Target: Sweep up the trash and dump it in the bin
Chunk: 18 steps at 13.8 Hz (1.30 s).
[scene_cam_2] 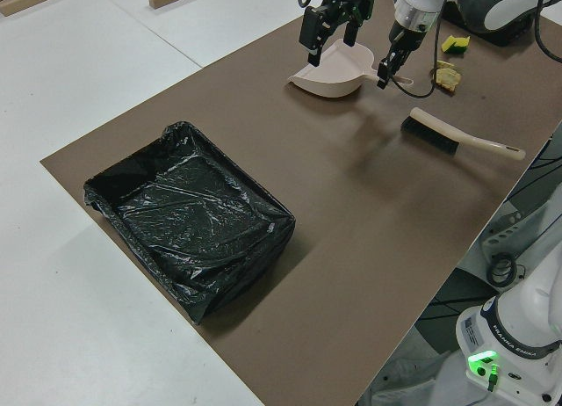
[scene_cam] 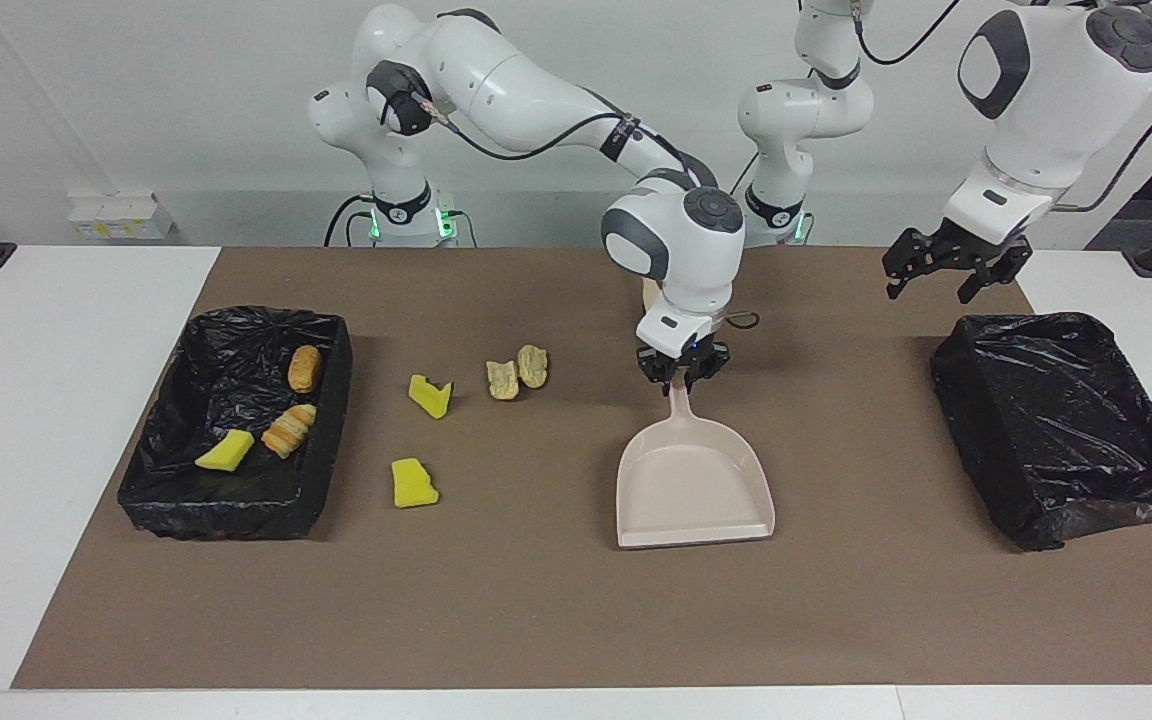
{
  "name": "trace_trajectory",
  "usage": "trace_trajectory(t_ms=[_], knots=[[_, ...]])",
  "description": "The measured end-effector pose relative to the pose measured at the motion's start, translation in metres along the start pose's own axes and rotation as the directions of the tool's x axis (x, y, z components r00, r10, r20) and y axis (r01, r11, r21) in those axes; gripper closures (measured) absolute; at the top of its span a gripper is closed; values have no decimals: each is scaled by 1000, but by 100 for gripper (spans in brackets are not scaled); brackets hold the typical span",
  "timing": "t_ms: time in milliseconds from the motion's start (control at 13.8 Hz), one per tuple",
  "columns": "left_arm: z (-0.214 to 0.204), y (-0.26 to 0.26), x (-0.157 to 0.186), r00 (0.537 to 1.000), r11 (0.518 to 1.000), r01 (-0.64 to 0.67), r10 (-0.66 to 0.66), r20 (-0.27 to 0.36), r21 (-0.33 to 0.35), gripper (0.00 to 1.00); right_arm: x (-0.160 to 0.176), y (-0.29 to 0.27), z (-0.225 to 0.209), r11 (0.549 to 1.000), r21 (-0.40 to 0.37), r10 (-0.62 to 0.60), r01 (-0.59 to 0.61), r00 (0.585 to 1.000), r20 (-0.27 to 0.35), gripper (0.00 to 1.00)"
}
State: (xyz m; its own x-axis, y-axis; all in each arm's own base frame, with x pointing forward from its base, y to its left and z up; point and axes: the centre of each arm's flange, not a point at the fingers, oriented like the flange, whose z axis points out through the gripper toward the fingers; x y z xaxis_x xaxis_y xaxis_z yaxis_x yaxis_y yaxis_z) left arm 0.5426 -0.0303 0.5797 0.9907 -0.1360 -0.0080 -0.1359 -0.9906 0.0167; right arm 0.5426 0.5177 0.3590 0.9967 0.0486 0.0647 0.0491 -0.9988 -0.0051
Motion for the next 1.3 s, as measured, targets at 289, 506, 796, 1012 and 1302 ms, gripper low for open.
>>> trace_trajectory(t_ms=[289, 506, 796, 1012, 1302], knots=[[9, 2, 8, 1000, 1000, -1, 1, -11, -12, 0, 9, 5, -7, 999, 20, 49, -49, 999, -6, 31], [32, 4, 25, 1000, 999, 1, -1, -16, -44, 0, 33, 35, -54, 993, 55, 103, -100, 993, -59, 20], [94, 47, 62, 1000, 997, 10, -11, -13, -75, 0, 60, 138, -146, 971, 64, 237, -230, 962, -138, 0], [150, 134, 81, 999, 995, 35, -36, -10, -88, 0, 55, 230, -196, 947, 19, 319, -320, 934, -164, 0], [209, 253, 53, 999, 994, 48, -50, -18, -98, 0, 39, 335, -256, 949, 6, 314, -315, 945, -97, 0]])
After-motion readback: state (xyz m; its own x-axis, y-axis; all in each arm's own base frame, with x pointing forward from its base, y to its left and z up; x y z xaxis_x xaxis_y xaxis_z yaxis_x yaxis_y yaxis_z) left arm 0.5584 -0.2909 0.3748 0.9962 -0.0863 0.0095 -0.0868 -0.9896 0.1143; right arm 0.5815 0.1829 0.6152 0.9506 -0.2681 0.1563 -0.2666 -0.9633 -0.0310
